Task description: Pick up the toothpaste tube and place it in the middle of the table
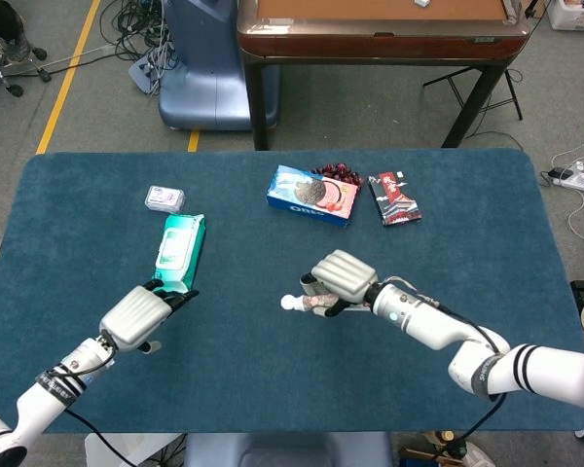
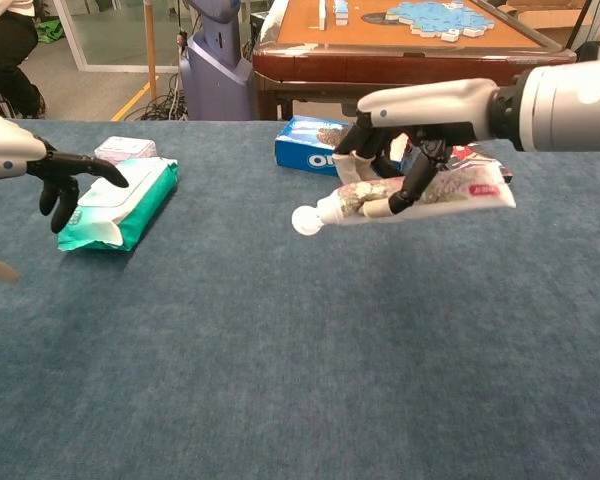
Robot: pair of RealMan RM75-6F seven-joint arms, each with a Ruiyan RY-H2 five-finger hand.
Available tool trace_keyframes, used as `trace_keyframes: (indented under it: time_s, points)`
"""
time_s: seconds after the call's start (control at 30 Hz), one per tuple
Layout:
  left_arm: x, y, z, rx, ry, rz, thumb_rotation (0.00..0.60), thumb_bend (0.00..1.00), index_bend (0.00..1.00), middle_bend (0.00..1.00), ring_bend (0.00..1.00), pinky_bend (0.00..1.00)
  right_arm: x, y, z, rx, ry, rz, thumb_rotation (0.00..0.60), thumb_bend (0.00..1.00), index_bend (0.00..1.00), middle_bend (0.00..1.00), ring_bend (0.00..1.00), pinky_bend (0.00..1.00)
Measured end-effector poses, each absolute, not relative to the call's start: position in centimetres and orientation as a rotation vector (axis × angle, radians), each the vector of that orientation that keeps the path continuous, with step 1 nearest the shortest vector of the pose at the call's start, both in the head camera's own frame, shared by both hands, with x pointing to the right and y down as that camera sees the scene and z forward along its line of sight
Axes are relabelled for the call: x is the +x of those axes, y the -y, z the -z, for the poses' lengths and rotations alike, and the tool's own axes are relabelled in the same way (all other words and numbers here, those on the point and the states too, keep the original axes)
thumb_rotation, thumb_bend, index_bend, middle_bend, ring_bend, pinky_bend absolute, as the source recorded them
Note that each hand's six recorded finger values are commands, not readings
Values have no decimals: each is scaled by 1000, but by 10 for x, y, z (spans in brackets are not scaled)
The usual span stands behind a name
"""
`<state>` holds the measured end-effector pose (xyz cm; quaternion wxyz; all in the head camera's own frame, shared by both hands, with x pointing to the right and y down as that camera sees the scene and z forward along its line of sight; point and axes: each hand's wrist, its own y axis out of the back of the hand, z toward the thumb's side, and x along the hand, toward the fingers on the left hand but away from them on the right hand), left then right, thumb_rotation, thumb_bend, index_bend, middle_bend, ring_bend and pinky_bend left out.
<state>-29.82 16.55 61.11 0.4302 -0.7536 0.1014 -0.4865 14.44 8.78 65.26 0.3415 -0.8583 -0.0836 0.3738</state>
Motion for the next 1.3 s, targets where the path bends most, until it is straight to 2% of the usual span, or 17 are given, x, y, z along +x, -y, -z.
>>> trace_keyframes:
  time_s: [0.13, 0.27, 0.4, 0.43, 0.5, 0.57, 0.6, 0.7, 0.9, 1.03, 1.3]
  points:
    - [-308, -170, -610, -1879, -280, 1249, 600, 92, 95, 469, 404, 183, 150, -94, -665, -2230, 208, -998, 600, 292, 627, 521, 527, 415]
    - [-316, -173, -610, -1873, -291, 1278, 600, 92, 95, 469, 404, 183, 152, -97, -674, -2218, 178, -1023, 600, 271, 602, 510, 514, 403]
    - [-323, -174, -609, -1868, -305, 1299, 600, 92, 95, 469, 404, 183, 150, -99, -678, -2197, 142, -1034, 600, 220, 525, 475, 479, 377]
    - [-324, -174, -608, -1865, -311, 1301, 600, 92, 95, 469, 404, 183, 149, -98, -678, -2192, 135, -1035, 600, 197, 474, 448, 455, 365]
    - [-325, -173, -607, -1862, -321, 1303, 600, 91, 95, 469, 403, 183, 148, -98, -678, -2183, 119, -1041, 600, 128, 290, 336, 364, 323]
    - [-326, -172, -606, -1859, -333, 1304, 600, 92, 95, 468, 402, 183, 148, -96, -675, -2174, 114, -1045, 600, 48, 60, 168, 248, 264]
    - [-326, -171, -606, -1858, -338, 1305, 600, 92, 95, 468, 401, 183, 148, -94, -672, -2170, 118, -1045, 600, 24, 11, 108, 209, 246]
    - [-329, -171, -605, -1856, -352, 1311, 600, 92, 95, 468, 401, 183, 148, -88, -663, -2154, 150, -1031, 600, 1, 0, 20, 142, 220]
    - [-339, -168, -601, -1849, -445, 1339, 600, 92, 95, 467, 401, 183, 173, -75, -637, -2096, 280, -1026, 600, 0, 0, 6, 125, 215]
    - [-357, -168, -595, -1822, -576, 1383, 600, 92, 100, 466, 399, 183, 210, -70, -619, -2026, 391, -1070, 600, 4, 0, 45, 125, 215]
    - [-409, -184, -585, -1693, -853, 1532, 600, 92, 126, 438, 384, 183, 313, -91, -601, -1864, 653, -1309, 600, 88, 2, 126, 133, 218]
